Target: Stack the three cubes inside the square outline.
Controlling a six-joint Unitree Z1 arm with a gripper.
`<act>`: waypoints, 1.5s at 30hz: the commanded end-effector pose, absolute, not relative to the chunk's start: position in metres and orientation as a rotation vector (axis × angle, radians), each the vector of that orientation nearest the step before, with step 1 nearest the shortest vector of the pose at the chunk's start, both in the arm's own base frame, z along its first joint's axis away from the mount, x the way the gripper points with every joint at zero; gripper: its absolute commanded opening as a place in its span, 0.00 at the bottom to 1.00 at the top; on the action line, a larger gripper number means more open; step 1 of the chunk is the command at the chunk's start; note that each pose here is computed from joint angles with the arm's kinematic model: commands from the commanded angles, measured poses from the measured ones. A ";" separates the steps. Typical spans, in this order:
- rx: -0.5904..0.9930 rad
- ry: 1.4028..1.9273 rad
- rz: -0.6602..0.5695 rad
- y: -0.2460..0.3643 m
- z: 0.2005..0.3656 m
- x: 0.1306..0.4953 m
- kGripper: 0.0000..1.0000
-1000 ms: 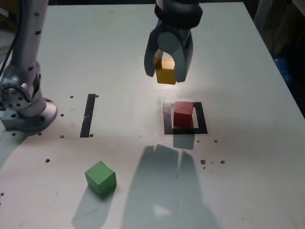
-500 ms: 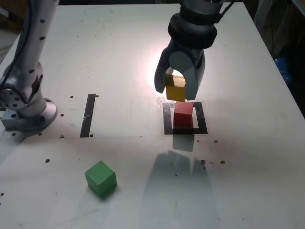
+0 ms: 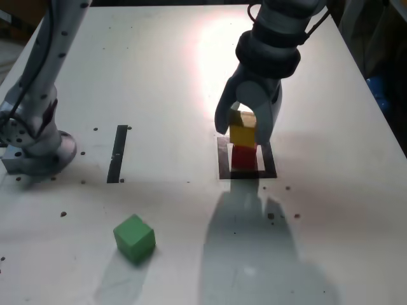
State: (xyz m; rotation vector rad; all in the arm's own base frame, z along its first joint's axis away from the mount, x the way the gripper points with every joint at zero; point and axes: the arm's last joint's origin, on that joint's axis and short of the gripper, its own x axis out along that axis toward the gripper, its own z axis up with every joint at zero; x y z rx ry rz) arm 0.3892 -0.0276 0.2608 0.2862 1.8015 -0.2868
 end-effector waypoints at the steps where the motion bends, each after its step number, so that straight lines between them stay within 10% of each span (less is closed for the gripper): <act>1: 0.286 1.804 -0.289 -0.029 0.258 0.391 0.28; 4: 0.286 1.807 -0.292 -0.029 0.256 0.392 0.32; 10: 0.282 1.816 -0.307 -0.030 0.249 0.394 0.93; 12: 0.279 1.822 -0.309 -0.030 0.248 0.394 0.99; 37: 0.479 1.774 -0.295 -0.055 0.296 0.320 1.00; 45: 0.608 1.769 -0.377 -0.105 0.289 0.285 1.00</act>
